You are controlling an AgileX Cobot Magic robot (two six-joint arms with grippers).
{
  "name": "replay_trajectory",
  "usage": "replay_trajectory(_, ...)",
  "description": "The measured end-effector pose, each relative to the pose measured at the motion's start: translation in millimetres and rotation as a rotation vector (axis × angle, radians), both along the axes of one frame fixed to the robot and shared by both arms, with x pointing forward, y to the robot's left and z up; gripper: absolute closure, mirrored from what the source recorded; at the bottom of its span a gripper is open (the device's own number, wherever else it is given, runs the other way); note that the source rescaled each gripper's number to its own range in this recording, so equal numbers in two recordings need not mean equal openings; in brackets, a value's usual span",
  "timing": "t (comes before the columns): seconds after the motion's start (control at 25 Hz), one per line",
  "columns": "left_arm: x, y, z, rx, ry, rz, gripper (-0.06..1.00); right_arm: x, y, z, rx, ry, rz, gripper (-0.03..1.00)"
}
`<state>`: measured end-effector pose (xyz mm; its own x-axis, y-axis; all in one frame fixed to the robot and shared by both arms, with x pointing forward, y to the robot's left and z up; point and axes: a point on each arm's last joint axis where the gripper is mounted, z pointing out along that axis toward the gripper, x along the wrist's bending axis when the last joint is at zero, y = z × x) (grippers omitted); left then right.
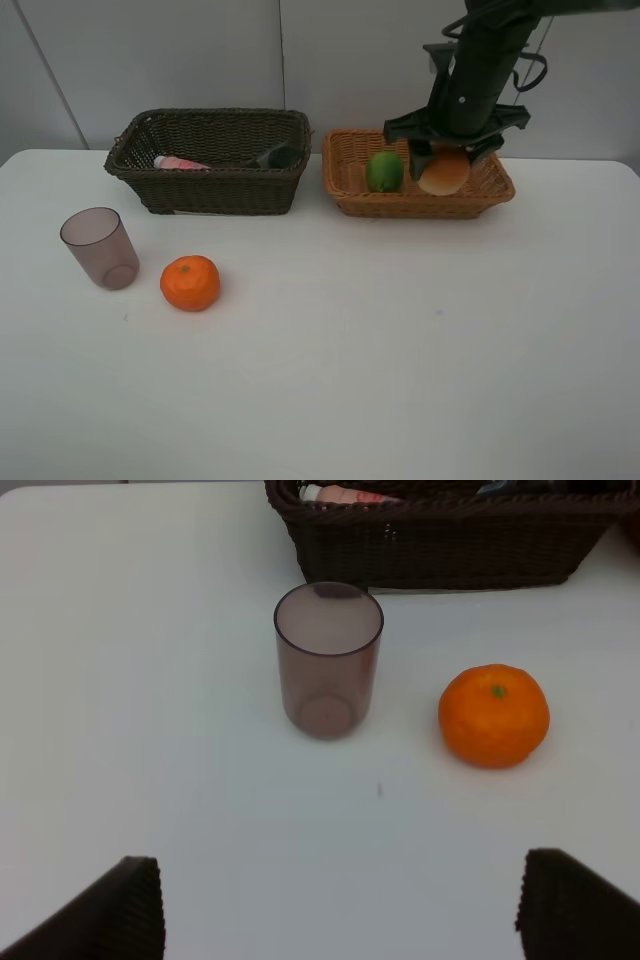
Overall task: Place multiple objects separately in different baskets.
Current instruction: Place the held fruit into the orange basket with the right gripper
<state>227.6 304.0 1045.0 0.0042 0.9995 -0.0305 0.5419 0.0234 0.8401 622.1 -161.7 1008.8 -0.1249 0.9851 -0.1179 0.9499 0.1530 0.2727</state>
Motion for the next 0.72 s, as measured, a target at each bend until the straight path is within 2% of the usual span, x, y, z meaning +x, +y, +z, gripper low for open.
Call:
replay_trajectory(0.32, 0, 0, 0, 0.000, 0.000, 0.000, 0.03, 10, -19, 1, 0.011, -0.035, -0.025, 0.47)
replay_trajectory(0.72, 0, 0, 0, 0.000, 0.000, 0.000, 0.03, 36, -27, 7, 0.098, -0.273, -0.009, 0.47)
